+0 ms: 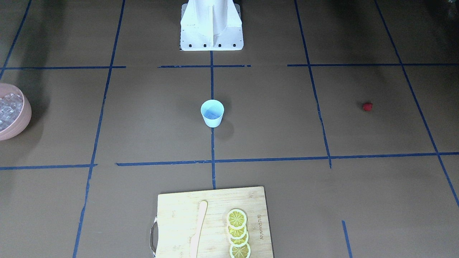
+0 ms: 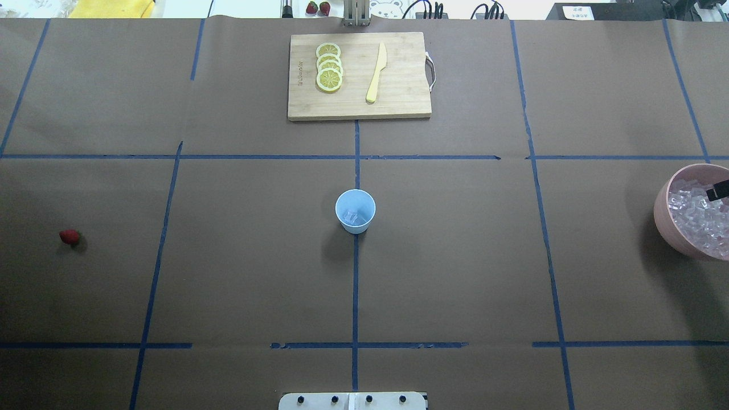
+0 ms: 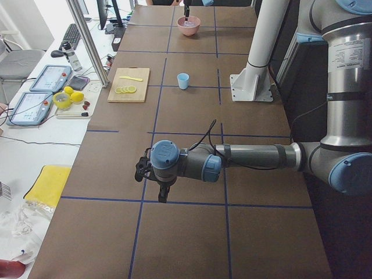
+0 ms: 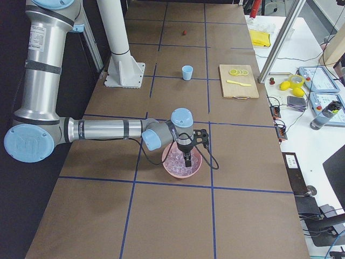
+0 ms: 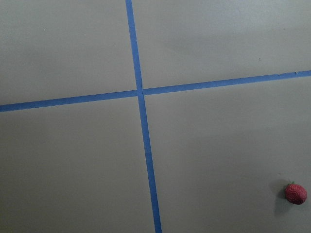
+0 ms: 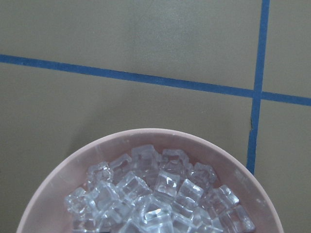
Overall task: Put ice and strawberries in cup
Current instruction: 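Grasp a third ice cube from the bowl with the right gripper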
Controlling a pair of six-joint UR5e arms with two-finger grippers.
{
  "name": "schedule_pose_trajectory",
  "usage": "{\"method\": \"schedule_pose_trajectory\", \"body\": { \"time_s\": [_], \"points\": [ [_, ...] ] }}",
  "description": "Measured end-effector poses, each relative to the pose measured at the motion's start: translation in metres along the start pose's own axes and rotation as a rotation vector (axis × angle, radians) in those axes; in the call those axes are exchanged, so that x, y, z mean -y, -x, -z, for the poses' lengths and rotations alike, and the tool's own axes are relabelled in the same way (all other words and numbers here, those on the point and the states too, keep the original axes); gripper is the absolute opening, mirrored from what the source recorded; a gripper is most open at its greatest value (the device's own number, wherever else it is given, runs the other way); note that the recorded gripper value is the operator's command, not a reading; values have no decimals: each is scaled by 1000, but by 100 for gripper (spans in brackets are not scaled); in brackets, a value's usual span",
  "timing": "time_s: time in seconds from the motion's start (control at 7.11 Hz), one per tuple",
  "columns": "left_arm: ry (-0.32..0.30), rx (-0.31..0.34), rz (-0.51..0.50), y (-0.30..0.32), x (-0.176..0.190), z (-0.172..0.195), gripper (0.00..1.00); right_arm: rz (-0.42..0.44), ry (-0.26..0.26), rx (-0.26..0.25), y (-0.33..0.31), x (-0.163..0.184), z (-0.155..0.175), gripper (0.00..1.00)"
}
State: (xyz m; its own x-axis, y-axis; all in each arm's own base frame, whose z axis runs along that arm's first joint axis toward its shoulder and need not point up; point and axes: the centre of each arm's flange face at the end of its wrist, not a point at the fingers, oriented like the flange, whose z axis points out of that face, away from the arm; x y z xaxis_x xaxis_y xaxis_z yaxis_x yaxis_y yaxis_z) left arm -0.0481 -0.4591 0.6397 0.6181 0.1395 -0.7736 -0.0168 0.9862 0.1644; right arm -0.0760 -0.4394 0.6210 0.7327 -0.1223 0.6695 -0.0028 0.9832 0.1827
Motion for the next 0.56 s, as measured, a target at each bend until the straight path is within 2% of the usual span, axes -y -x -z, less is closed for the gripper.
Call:
{"method": "schedule_pose_trajectory", "body": {
  "time_s": [0.56],
  "points": [
    [-4, 0, -3, -2, 0, 2, 100, -25, 16, 26, 0, 5, -10, 89]
  ]
}}
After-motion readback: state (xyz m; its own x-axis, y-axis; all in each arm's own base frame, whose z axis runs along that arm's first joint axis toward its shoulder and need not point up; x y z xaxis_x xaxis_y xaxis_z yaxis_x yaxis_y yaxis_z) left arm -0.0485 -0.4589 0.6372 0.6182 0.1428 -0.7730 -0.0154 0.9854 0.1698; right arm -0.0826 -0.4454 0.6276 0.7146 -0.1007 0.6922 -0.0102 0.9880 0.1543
